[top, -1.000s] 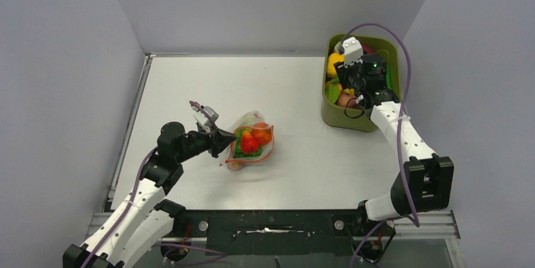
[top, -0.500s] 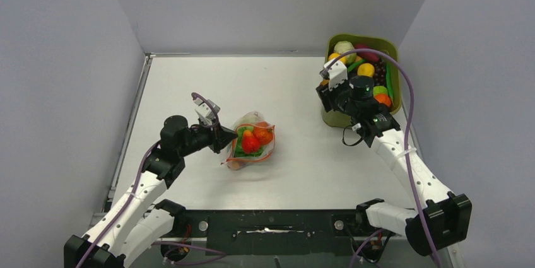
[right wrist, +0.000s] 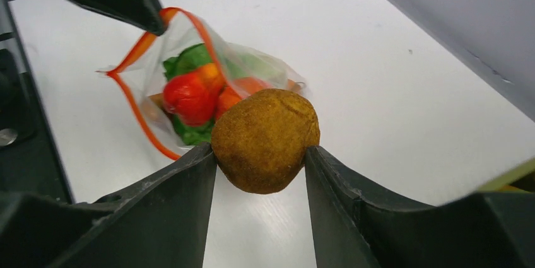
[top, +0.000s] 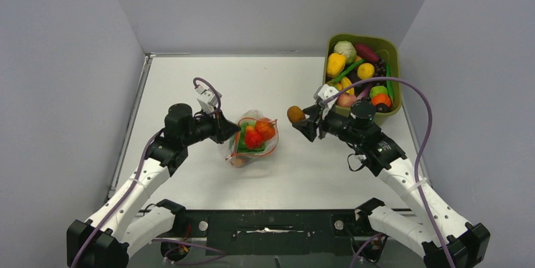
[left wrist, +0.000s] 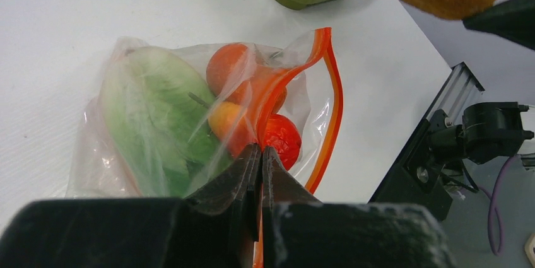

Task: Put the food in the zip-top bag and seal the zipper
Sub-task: Place the fake fruit in the zipper food storage bag.

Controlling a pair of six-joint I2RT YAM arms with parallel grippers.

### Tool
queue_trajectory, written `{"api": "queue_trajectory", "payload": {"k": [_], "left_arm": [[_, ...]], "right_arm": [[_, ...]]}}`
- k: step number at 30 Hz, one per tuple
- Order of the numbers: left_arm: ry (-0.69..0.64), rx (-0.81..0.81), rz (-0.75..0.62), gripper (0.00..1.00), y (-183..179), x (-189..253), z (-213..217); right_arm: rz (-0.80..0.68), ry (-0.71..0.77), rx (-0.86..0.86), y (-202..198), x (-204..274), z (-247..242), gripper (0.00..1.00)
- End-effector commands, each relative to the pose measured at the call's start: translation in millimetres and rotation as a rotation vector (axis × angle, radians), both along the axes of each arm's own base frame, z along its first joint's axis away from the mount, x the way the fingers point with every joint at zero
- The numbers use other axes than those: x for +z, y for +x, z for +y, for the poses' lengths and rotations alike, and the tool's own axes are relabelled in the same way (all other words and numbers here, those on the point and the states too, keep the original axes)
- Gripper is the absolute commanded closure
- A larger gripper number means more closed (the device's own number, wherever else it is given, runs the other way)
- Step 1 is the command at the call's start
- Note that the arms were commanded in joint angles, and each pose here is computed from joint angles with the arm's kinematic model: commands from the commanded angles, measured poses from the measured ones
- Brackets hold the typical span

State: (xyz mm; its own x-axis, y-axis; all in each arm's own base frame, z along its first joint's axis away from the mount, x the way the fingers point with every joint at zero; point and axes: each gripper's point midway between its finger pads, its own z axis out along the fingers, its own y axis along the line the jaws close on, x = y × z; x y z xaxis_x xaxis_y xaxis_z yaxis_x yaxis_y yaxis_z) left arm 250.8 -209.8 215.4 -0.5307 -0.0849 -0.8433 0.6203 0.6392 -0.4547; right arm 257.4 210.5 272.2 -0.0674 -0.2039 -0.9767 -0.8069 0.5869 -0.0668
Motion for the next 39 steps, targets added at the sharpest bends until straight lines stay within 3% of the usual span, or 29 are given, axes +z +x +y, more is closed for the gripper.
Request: {"api": "queue_trajectory", "payload": {"k": [1, 9, 24, 39], "left_arm": [[-0.062, 0.005, -0.08, 1.0, 9, 44, -5], [-0.082, -0.005, -0.09, 1.0, 4, 53, -6], [-0.137, -0.035, -0.085, 1.0, -6, 62, -9], [-0.156, -0.067, -0.084, 1.0, -11, 63, -13]], "right_arm": [[-0.026, 0.119, 0.129, -27, 24, 32, 0.56], [-0.034, 0.186, 0.28, -54, 22, 80, 0.55], [-0.052, 0.114, 0.439, -31, -26, 140, 0.52], [-0.062, 0.083, 0.374, 15, -60, 169, 0.51]]}}
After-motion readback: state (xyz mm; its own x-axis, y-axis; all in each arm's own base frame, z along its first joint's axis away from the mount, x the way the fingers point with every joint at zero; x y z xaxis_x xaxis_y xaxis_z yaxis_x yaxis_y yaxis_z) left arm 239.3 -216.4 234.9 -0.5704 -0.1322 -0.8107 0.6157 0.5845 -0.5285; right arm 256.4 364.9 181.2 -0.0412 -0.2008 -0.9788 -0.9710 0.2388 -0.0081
